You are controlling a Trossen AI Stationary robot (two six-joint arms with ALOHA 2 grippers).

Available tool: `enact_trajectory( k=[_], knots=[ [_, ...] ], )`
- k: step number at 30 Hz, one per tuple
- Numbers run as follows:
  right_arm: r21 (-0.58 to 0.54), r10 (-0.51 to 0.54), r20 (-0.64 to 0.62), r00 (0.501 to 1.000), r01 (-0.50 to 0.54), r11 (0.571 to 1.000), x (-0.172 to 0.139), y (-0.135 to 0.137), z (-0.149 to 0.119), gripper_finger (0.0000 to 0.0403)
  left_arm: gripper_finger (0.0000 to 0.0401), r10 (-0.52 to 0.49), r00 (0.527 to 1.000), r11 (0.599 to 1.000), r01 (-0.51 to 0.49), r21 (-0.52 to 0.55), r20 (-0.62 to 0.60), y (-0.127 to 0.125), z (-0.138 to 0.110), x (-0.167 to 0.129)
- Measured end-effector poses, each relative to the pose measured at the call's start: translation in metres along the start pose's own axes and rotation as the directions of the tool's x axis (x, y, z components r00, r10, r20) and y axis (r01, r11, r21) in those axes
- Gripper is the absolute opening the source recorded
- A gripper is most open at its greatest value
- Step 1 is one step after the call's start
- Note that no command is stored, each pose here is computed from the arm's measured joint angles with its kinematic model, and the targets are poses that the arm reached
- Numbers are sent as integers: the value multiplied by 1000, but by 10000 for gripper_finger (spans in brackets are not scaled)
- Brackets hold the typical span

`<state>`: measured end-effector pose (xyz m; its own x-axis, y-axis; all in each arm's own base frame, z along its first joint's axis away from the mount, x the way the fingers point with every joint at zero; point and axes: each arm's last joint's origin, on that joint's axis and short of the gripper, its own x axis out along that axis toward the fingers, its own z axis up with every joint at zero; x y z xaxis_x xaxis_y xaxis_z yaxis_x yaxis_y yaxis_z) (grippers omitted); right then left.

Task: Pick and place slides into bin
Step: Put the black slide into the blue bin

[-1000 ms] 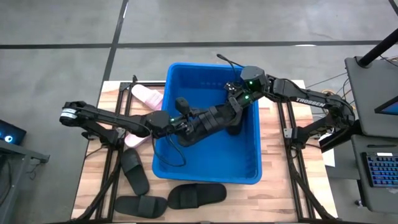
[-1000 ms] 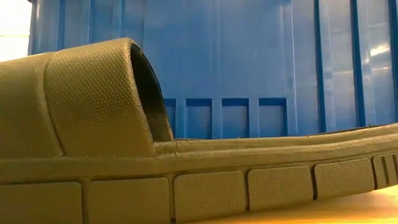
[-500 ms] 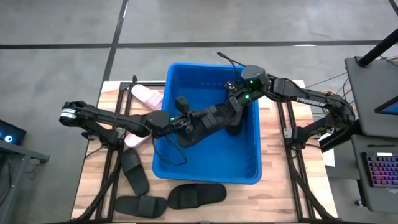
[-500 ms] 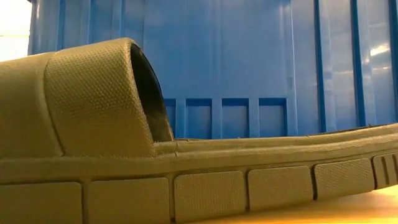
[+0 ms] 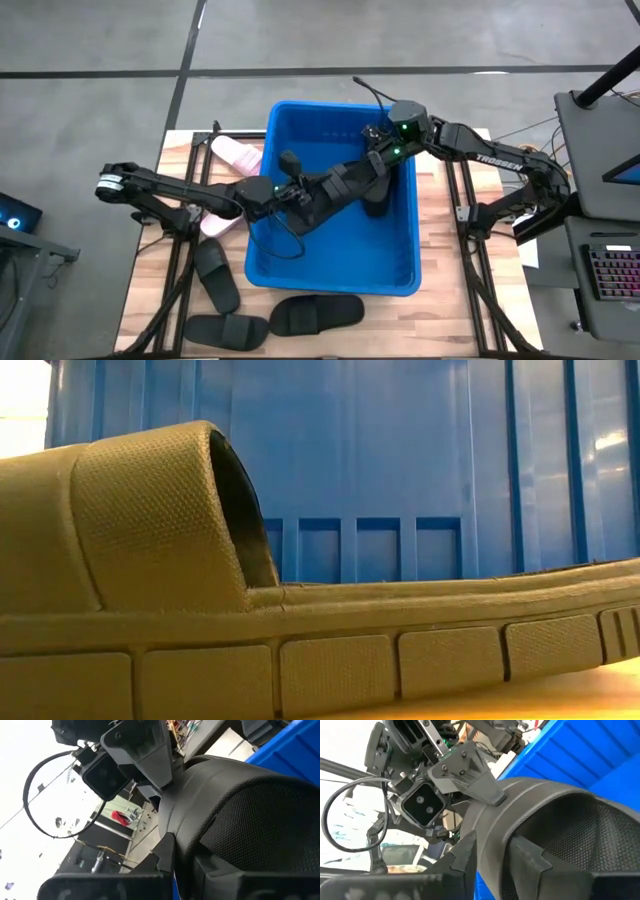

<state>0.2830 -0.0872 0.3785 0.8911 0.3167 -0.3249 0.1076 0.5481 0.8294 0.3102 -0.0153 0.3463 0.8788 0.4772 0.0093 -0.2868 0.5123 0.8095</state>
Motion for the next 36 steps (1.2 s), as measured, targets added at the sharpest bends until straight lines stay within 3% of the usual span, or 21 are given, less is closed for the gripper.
enact_trajectory(
  k=[12, 24, 36],
  knots=[
    [-37, -32, 72, 997, 35, 999, -16, -13, 15, 93, 0, 30, 998, 1000, -30, 8, -57, 1, -2, 0],
    [-220, 11, 127, 992, 17, 975, -25, -16, 26, 90, 0, 82, 992, 997, -81, 5, -98, 10, 2, -2],
    [-277, 45, 158, 986, 1, 961, -30, -16, 33, 177, 0, 103, 988, 995, -104, -8, -119, 12, 2, -5]
  ],
)
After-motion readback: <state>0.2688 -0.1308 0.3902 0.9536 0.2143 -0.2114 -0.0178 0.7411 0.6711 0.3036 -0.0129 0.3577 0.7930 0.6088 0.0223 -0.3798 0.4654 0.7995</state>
